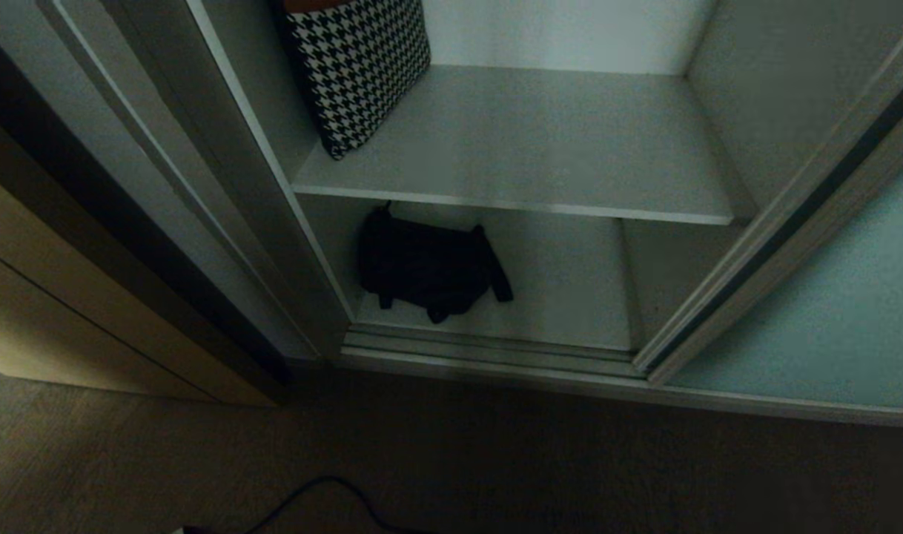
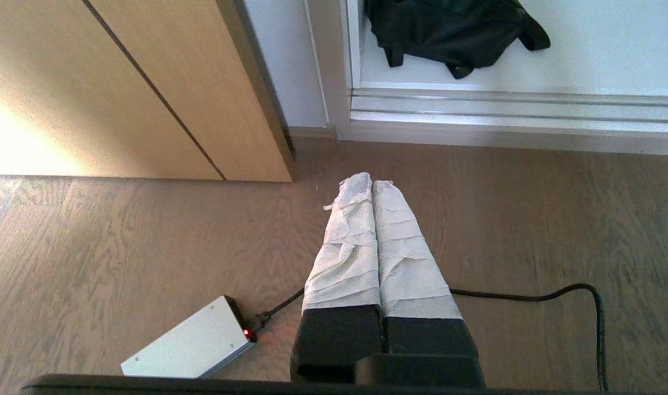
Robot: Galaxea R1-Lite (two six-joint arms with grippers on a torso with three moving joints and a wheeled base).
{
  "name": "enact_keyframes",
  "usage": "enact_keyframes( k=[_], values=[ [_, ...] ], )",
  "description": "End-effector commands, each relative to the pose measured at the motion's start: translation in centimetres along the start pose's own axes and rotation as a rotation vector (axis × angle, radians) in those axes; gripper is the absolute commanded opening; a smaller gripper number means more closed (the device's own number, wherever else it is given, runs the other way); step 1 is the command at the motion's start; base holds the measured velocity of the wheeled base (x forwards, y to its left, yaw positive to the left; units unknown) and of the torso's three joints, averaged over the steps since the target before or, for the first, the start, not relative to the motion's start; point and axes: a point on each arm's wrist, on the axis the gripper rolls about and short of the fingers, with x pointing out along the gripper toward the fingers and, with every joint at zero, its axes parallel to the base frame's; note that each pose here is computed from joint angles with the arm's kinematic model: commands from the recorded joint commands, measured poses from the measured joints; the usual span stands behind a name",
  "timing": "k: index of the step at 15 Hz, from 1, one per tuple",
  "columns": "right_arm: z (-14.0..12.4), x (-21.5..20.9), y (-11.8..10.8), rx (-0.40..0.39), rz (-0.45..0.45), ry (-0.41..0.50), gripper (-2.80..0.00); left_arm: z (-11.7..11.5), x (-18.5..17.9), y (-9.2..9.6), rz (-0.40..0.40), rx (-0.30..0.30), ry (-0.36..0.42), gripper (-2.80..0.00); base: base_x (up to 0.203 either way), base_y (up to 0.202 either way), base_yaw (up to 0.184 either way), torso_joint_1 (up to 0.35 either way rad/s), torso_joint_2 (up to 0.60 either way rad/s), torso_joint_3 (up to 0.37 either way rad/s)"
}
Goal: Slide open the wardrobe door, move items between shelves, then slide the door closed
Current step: Close the door
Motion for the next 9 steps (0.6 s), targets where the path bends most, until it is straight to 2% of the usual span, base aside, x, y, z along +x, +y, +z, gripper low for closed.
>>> enact_keyframes(
  k=[1, 9],
  values=[
    [-0.1, 0.5, 0.0, 0.005, 0.013, 0.011, -2.8, 0.0, 0.0, 0.0, 0.0, 0.0, 0.001, -2.8, 0.0, 0.0, 0.0, 0.0, 0.0, 0.0],
    [-0.1, 1.5, 0.5, -0.002, 0.048, 0.009, -2.8, 0.0, 0.0, 0.0, 0.0, 0.0, 0.001, -2.8, 0.0, 0.0, 0.0, 0.0, 0.0, 0.0]
  ],
)
